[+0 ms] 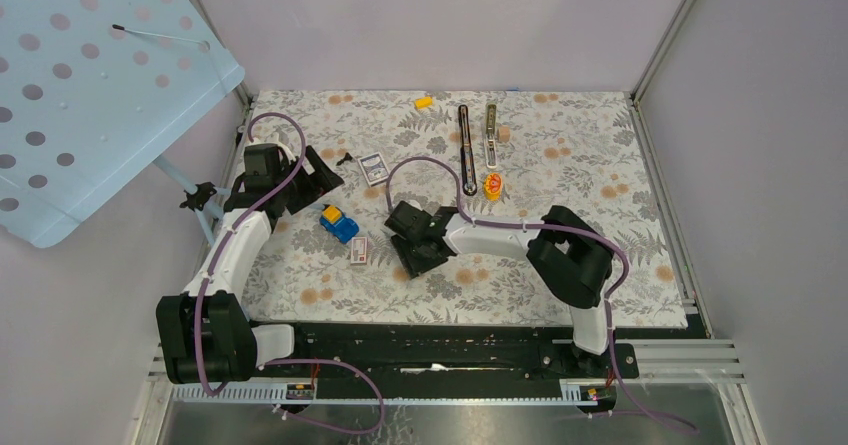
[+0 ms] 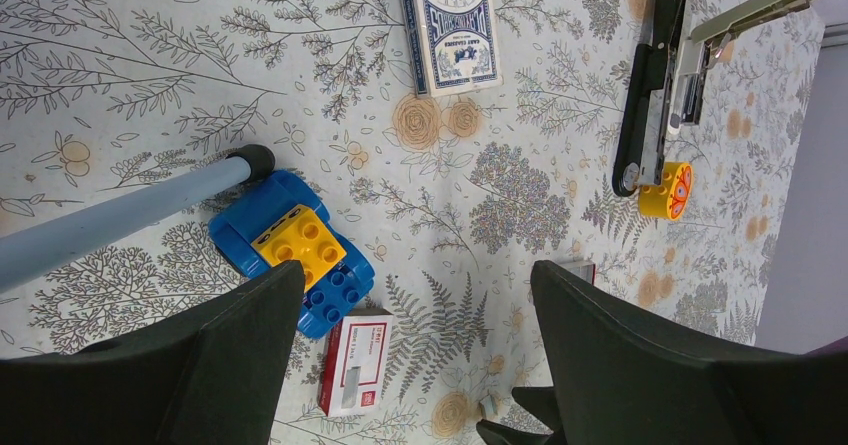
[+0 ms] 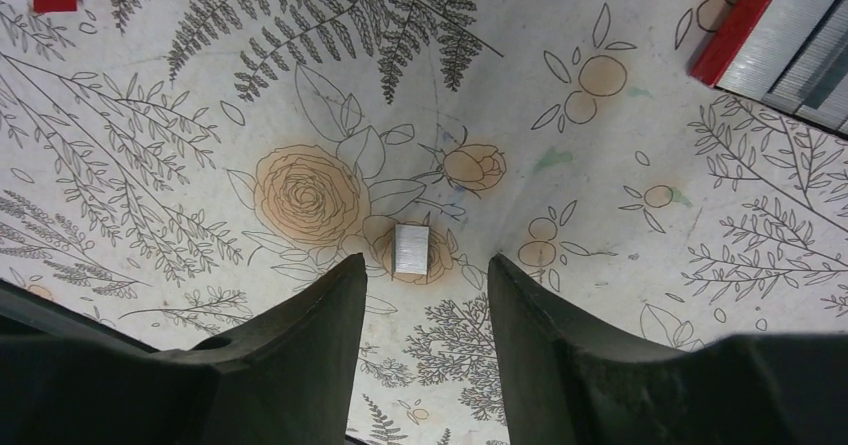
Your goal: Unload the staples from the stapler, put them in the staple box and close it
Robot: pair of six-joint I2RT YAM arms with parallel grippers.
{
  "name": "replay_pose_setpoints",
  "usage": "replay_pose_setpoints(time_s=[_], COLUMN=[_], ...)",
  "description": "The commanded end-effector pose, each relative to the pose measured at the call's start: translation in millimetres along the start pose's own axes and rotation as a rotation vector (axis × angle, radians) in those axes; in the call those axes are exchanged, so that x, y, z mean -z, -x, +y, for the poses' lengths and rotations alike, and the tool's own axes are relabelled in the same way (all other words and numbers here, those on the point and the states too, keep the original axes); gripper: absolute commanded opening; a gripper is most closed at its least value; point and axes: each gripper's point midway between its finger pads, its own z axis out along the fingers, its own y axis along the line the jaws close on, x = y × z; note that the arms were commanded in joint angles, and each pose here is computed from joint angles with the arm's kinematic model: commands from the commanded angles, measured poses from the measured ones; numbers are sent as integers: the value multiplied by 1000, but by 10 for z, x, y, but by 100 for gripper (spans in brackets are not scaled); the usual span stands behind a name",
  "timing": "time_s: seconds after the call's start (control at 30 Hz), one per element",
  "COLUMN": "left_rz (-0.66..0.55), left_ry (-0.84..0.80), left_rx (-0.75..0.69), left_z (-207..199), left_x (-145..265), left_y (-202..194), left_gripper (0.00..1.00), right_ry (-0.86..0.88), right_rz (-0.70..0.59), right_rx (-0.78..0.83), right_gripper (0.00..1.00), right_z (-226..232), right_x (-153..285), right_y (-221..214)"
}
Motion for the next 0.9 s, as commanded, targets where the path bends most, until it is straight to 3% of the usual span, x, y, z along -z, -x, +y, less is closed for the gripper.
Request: replay_pose_setpoints(time_s=[0.0,0.4,0.87], left_rz=[-48,-45,-43], left_ry=[-25,-25,-26], left_rx=[-12,-10,-8], left_z=[-45,-43,-37], left_x=[17,13,7], left_y=[104,99,97], left_gripper=[88,88,88], right_ry=[33,-25,-62], right_rz=[8,16,-28], right_rx=[16,40,40], right_gripper=[54,37,26], right_z=[162,136,86], right_x=[58,-8,16], right_y=[35,12,72])
